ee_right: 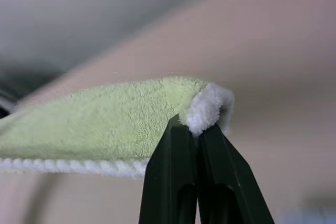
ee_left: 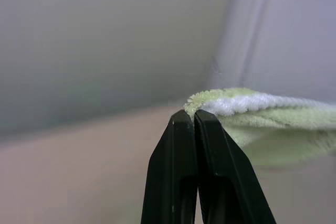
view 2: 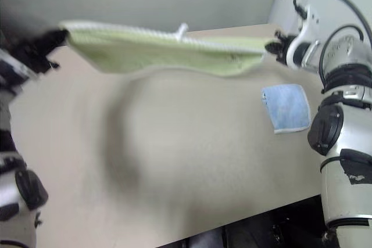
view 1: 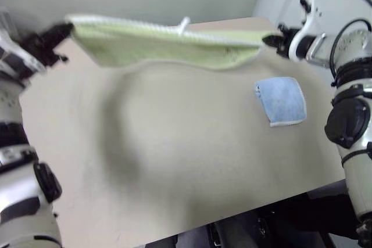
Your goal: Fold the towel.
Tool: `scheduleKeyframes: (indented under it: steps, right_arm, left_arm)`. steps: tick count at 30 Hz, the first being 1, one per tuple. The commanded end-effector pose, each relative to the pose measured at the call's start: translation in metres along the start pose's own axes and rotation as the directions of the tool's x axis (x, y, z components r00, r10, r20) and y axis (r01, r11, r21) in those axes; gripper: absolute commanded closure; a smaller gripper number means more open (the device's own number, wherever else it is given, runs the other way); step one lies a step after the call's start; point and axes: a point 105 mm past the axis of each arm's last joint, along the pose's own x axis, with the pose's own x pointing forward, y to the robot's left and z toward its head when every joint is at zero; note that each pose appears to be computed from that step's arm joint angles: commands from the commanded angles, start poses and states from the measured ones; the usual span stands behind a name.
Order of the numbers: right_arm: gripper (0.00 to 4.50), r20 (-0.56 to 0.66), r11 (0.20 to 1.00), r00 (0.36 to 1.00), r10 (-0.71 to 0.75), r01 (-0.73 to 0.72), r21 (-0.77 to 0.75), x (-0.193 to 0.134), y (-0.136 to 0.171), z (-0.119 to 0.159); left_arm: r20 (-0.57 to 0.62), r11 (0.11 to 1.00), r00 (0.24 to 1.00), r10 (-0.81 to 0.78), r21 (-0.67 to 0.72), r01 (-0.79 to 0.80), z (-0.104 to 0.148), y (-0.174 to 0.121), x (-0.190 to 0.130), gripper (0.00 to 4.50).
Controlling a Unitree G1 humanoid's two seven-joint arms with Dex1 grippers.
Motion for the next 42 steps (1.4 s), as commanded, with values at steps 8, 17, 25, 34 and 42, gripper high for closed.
scheduleKeyframes:
  steps: [8, 17, 25, 34, 42]
  right_arm:
    - [4.5, -0.22, 0.995, 0.973, -0.068, 0.082, 0.053, -0.03, -0.023, -0.049]
    - [4.5, -0.19, 0.996, 0.98, -0.05, 0.064, 0.068, -0.01, -0.009, -0.048]
    - [4.5, -0.144, 0.996, 0.988, -0.056, 0.066, 0.064, 0.016, 0.0, -0.044]
    - [4.5, -0.039, 0.998, 0.997, -0.065, 0.066, 0.02, 0.042, 0.011, -0.033]
    - [4.5, 0.003, 0.998, 0.998, -0.057, 0.057, 0.017, 0.047, 0.014, -0.029]
  left_arm:
    - [-0.122, 0.99, 0.986, -0.11, -0.103, 0.098, -0.037, -0.034, -0.071, 4.48]
    - [-0.198, 0.993, 0.98, 0.018, -0.111, -0.04, -0.062, -0.019, -0.064, 4.48]
    - [-0.219, 0.988, 0.972, 0.089, -0.107, -0.114, -0.077, -0.01, -0.035, 4.48]
    - [-0.227, 0.973, 0.957, 0.182, -0.099, -0.209, -0.088, 0.009, 0.001, 4.48]
    - [-0.233, 0.969, 0.95, 0.205, -0.088, -0.231, -0.092, 0.016, 0.008, 4.48]
